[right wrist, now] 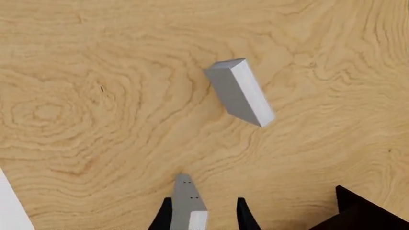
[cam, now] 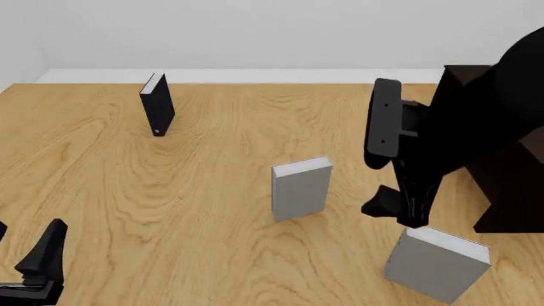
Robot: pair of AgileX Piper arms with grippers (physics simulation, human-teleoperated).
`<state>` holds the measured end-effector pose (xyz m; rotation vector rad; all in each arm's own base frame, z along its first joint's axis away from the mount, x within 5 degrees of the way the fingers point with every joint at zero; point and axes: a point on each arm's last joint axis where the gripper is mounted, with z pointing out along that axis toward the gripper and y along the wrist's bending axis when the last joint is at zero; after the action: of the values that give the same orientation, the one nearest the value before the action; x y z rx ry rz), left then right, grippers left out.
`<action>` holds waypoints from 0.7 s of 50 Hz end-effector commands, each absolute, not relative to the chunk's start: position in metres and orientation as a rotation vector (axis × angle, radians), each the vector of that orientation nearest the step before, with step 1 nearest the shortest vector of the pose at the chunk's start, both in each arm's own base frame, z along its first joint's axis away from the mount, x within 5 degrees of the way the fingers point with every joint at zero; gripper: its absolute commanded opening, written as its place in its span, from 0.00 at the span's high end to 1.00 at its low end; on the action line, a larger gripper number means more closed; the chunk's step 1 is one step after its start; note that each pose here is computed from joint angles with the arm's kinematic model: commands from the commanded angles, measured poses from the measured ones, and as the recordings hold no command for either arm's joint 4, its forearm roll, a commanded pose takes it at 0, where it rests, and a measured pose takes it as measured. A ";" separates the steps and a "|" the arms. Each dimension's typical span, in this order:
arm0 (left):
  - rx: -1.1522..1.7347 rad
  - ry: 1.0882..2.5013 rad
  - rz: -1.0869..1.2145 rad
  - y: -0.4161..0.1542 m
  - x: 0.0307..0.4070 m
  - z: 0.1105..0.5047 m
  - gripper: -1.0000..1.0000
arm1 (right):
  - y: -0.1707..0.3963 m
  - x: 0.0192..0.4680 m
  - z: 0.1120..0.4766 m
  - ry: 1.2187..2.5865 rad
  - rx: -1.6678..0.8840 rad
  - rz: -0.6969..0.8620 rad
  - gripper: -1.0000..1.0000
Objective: Pick up the book on the right and place it on the cabinet shelf.
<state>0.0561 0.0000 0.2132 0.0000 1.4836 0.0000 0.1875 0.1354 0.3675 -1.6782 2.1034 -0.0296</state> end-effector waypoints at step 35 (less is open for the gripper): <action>0.000 1.484 0.000 0.000 0.056 0.213 0.00 | 0.129 0.196 0.337 2.222 -1.630 -0.027 0.00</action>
<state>0.0561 0.0000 0.2132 0.0000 1.4836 0.0000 0.1950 0.1308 0.3460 -1.6469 2.1902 -0.0300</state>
